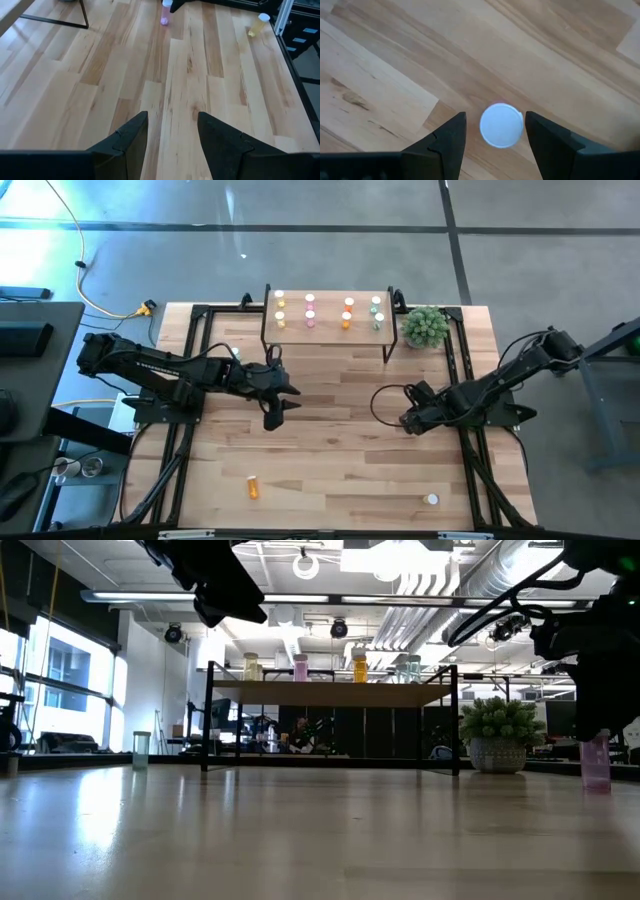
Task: Pick and place medicine bottles onto shelf by color
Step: Put the pink pill bottle on the shelf aligned with the other pink pill bottles
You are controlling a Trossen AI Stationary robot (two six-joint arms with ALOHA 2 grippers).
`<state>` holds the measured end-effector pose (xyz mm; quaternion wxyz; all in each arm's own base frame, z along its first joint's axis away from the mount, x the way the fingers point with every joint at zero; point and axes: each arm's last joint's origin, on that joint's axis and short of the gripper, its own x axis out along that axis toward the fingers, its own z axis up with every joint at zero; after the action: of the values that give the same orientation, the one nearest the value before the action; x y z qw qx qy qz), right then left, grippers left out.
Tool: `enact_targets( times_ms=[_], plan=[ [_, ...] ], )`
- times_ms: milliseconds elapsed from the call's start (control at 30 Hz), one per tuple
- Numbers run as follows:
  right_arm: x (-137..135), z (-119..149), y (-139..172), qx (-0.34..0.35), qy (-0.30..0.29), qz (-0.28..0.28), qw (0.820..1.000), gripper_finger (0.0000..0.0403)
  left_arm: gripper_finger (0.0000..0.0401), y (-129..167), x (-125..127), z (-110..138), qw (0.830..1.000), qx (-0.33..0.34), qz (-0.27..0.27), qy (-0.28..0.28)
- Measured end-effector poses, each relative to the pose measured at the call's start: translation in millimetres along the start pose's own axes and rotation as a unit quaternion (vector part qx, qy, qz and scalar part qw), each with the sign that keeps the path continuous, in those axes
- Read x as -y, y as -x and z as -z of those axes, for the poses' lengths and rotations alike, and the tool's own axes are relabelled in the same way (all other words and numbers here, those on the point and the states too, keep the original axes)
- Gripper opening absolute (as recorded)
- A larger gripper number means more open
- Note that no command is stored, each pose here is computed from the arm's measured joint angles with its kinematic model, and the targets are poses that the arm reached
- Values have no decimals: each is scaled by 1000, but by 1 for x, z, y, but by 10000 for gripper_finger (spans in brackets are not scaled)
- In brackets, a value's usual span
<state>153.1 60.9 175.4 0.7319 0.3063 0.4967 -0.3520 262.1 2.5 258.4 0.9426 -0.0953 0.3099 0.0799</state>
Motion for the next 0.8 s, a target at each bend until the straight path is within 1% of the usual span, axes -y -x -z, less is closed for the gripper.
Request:
enact_targets(
  times_ms=[100, 333, 433, 667, 800],
  plan=[
    [0, 0, 0, -2, 0, -2, 1000, 182, 161, 0, 0, 0, 1000, 0, 0, 0],
    [0, 1, 0, -12, 1, -4, 1000, 127, 161, 0, 0, 0, 1000, 0, 0, 0],
    [-1, 1, 0, -12, 1, -4, 1000, 112, 161, 0, 0, 0, 1000, 0, 0, 0],
    [-3, 0, 1, -10, 2, -14, 1000, 106, 161, 0, 0, 0, 1000, 0, 0, 0],
    [-13, -4, 6, 0, 15, -58, 998, 105, 168, 0, 0, 1, 1000, -3, -1, -1]
  ],
)
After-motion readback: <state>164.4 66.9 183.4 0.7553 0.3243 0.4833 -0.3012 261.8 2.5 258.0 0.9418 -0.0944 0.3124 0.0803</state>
